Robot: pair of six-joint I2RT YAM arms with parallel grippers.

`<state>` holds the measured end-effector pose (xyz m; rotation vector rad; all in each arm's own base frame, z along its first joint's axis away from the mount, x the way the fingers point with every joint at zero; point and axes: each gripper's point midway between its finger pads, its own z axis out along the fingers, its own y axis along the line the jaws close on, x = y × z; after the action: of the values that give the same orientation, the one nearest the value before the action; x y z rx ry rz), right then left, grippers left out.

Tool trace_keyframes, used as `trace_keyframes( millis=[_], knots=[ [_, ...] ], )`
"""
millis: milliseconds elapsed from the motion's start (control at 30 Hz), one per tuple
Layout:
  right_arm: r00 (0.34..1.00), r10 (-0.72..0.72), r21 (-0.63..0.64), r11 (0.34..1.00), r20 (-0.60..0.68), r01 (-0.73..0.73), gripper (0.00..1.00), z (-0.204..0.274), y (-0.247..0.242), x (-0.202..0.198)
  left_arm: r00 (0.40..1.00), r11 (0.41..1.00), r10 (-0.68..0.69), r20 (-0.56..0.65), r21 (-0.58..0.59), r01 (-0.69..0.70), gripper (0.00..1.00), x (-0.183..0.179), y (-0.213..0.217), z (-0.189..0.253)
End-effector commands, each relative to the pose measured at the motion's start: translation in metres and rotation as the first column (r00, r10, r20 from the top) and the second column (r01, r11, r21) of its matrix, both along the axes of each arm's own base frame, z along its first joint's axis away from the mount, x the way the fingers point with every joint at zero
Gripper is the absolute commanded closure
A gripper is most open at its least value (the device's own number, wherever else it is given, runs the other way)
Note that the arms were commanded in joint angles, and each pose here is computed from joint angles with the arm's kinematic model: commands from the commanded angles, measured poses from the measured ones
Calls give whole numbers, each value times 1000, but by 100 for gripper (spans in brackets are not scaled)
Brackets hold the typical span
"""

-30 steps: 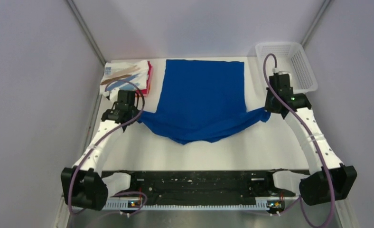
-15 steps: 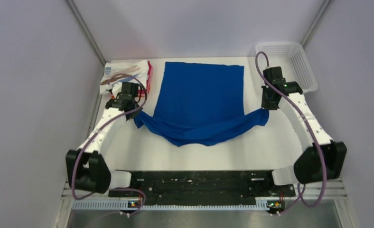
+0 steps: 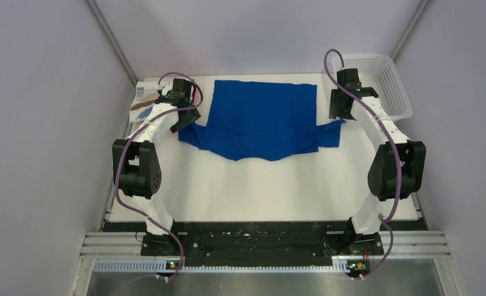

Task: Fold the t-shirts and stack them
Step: Flatten out the tshirt

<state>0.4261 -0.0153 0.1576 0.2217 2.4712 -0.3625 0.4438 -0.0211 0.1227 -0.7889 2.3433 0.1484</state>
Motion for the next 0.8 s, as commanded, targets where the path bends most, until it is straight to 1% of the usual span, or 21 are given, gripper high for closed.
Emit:
trace_keyframes(
  millis=[0, 67, 133, 167, 233, 267, 300, 400, 467, 533, 600, 767],
  knots=[
    [997, -27, -2, 1000, 75, 28, 31, 17, -2, -17, 998, 994, -61, 21, -89, 62, 22, -22, -15, 19],
    [993, 3, 42, 999, 115, -8, 30, 19, 16, -31, 990, 977, -124, 67, -166, 133, 22, -37, -36, 24],
    [981, 89, 141, 983, 171, -114, 30, 12, 57, -42, 971, 941, -204, 126, -250, 230, 22, -53, -65, 22],
    [967, 149, 220, 956, 205, -194, 30, 7, 86, -46, 959, 914, -242, 147, -298, 276, 21, -62, -82, 16],
    [932, 248, 368, 867, 263, -335, 31, -6, 145, -59, 942, 846, -299, 149, -414, 334, 20, -83, -114, 2],
    [910, 308, 400, 825, 277, -400, 31, -12, 170, -67, 939, 829, -318, 134, -442, 343, 20, -93, -122, -7],
    [895, 351, 413, 797, 275, -440, 31, -19, 189, -74, 940, 820, -321, 113, -463, 335, 20, -101, -128, -17],
    [863, 444, 418, 755, 240, -505, 33, -40, 233, -93, 945, 819, -322, 48, -486, 304, 23, -116, -134, -42],
    [863, 453, 421, 753, 224, -505, 36, -58, 250, -97, 955, 828, -296, 36, -488, 275, 25, -115, -133, -51],
    [855, 469, 439, 734, 222, -517, 40, -71, 269, -102, 962, 833, -265, 60, -488, 260, 27, -107, -132, -54],
    [853, 480, 436, 735, 206, -519, 42, -86, 280, -104, 970, 844, -236, 59, -482, 235, 30, -99, -131, -55],
    [895, 409, 365, 817, 179, -446, 46, -108, 275, -92, 978, 849, -205, 38, -491, 197, 37, -84, -135, -68]
  ],
)
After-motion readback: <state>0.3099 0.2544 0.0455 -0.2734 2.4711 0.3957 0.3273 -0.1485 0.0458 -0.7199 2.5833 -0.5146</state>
